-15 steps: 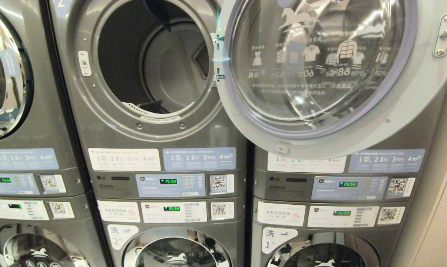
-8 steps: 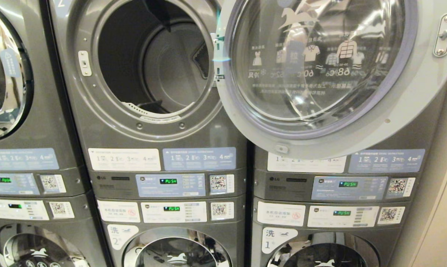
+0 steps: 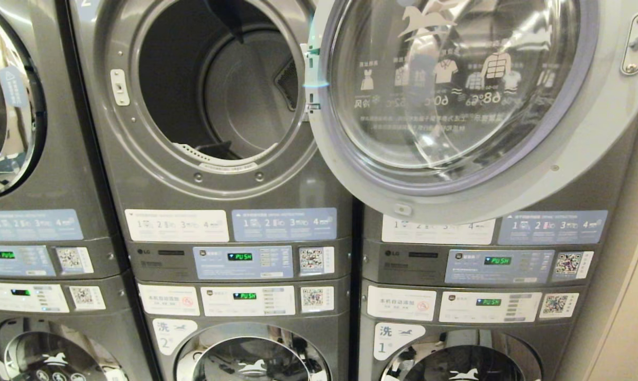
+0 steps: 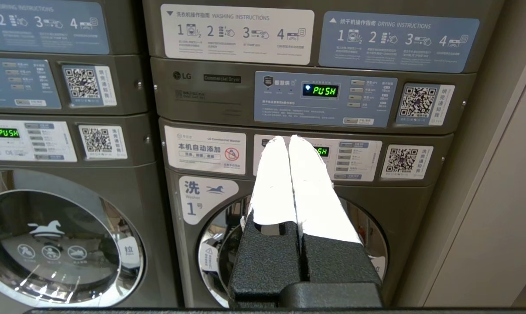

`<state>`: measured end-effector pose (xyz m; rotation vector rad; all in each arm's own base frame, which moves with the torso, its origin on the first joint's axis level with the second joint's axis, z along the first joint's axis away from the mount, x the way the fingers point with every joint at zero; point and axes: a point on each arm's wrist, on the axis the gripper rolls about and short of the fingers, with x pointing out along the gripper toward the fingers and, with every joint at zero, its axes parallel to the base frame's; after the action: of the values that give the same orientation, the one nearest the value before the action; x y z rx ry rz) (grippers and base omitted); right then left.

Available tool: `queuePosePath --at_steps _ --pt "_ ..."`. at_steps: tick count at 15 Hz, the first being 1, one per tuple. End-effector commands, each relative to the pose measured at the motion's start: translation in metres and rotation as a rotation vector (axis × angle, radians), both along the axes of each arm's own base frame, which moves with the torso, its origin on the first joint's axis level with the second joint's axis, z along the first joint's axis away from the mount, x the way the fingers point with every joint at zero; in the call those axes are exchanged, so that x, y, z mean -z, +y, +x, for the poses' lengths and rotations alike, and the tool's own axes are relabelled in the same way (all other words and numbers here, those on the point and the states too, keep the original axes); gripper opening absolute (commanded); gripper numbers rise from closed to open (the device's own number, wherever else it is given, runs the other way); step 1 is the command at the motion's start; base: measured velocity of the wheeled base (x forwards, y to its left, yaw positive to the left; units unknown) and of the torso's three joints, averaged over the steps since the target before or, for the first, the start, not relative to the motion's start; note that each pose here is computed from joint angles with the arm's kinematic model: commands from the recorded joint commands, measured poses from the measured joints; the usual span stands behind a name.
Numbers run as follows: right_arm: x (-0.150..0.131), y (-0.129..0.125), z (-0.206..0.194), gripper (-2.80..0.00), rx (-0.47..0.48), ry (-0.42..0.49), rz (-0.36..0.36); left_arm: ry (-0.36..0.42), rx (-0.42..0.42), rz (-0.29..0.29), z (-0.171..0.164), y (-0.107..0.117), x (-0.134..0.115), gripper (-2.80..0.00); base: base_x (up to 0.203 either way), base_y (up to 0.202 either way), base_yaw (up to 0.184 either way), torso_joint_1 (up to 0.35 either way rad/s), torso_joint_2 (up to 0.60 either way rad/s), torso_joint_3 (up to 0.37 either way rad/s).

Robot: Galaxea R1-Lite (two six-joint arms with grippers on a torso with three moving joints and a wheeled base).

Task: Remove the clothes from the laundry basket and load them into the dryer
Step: Take the clothes out of the basket

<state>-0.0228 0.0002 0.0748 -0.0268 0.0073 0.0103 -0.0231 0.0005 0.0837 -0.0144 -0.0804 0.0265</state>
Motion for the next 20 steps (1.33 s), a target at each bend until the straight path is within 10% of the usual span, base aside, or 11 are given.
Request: queuePosePath --at_steps 1,20 --pt "0.0001 0.0000 0.0000 -2.80 -0.001 0.000 -0.001 0.027 -0.001 0.000 0.0022 0.0000 0.0081 -2.80 0.000 0.000 0.000 -0.071 0.14 0.071" --pt "0.0000 -0.0001 0.0000 -2.80 0.003 0.000 0.019 0.025 -0.001 0.000 0.0022 0.0000 0.0079 -2.80 0.000 0.000 0.000 -0.058 0.13 0.065"
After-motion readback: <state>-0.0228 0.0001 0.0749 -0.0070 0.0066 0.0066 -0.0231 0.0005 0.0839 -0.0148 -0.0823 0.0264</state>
